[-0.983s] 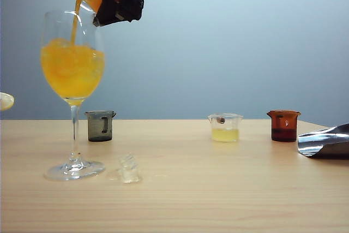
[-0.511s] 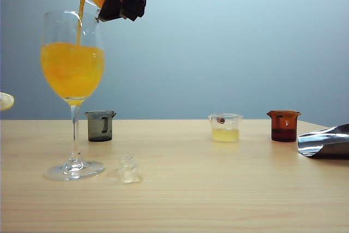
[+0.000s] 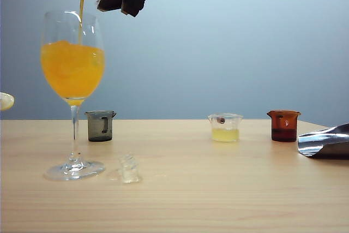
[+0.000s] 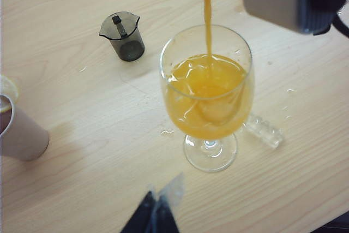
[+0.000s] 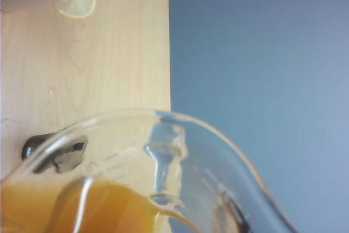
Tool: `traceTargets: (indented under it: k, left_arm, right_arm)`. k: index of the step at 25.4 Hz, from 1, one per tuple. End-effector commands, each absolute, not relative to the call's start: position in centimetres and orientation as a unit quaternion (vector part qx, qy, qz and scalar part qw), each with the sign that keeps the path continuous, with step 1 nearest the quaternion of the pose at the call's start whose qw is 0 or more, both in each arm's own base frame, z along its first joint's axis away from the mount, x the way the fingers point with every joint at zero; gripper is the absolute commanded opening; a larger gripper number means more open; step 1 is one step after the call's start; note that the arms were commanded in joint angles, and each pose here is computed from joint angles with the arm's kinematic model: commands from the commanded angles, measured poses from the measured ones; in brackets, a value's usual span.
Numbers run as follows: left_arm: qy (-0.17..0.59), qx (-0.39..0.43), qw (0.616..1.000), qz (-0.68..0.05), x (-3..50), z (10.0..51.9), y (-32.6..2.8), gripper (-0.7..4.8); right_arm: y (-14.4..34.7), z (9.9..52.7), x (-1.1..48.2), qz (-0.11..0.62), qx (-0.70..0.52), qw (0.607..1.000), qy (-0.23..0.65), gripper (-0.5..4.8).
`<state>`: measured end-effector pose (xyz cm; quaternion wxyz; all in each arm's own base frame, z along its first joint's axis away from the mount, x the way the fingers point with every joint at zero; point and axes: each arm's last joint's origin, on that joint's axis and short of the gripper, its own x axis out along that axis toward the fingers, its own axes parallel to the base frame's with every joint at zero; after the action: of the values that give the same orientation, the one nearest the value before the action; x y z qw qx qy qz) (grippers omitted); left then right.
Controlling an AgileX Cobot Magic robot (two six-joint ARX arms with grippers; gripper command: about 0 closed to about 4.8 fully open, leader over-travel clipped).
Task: Pick up the second measuring cup from the left, pour the orange juice inside into the goblet, and finally put the measuring cup back in its original place.
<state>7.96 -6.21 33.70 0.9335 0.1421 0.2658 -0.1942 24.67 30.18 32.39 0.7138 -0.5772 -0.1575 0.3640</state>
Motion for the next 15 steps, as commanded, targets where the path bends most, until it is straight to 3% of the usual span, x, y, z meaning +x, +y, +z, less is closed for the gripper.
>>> traceTargets:
  k: [1,8,15]
  left_arm:
    - [0.261,0.142,0.935,-0.194,7.93,33.87,-6.19,-0.05]
    - [0.261,0.142,0.935,-0.193,7.93,33.87,-6.19,-0.05]
    - [0.261,0.142,0.935,-0.194,7.92,33.87,-6.18,-0.05]
  right_arm:
    - [30.11,33.47,24.57,0.343,-0.588,0.708,-0.190,1.52]
    - [30.45,34.30,24.27,0.321,-0.582,0.711,-0.229,1.52]
    - [30.77,34.30,23.86,0.316,-0.609,0.685,-0.246,1.52]
